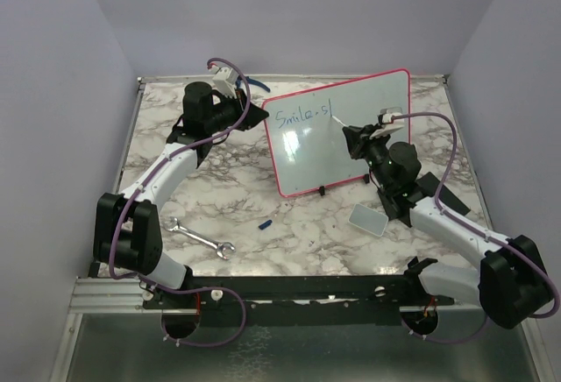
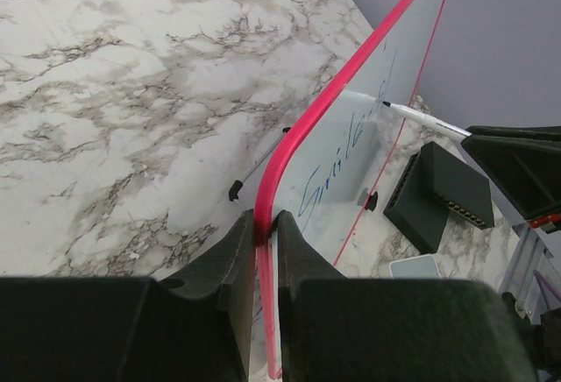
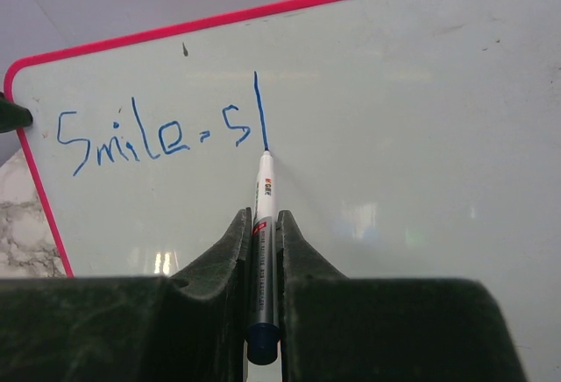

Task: Write a sentence on the whiteboard

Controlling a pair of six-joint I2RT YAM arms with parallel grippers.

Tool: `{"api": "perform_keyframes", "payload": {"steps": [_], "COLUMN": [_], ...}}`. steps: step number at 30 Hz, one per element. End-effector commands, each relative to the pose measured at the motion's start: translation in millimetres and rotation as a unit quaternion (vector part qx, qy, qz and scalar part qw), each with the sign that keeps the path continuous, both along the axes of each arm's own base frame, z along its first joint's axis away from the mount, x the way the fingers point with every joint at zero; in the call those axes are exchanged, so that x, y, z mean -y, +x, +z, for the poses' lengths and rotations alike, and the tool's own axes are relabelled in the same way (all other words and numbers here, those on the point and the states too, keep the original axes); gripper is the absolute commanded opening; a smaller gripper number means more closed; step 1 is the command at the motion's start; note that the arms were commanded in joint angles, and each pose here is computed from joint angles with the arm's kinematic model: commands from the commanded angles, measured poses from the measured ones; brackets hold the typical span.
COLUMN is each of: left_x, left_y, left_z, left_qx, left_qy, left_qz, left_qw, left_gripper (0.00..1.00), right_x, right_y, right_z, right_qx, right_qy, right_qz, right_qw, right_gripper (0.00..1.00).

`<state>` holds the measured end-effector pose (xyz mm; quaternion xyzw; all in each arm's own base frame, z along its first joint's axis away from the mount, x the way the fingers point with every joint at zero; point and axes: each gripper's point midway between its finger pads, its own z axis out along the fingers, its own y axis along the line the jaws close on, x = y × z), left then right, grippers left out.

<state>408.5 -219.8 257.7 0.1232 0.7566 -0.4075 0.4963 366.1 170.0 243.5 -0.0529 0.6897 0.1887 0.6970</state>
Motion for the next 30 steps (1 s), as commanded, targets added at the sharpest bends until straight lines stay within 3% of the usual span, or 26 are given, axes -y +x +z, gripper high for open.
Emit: {"api": "perform_keyframes", "payload": {"steps": [1, 30], "left_x": [-4, -4], "left_y": [-2, -2], "left_z": [18, 20], "left_qx": [0.025, 0.028], "left_qy": [-0.006, -0.006], "left_qz": [0.001, 0.002], "left_qw": [1.0, 1.0], "left_gripper": [0.03, 0.03], "right_x": [-2, 11], "right_y": [8, 8], "right_z": [15, 7], "right_qx": [0.018, 0.011], "right_qy": [0.002, -0.011], "right_qz": [-0.003, -0.034], "right_qw": [1.0, 0.999], "right_gripper": [0.01, 0.01]}}
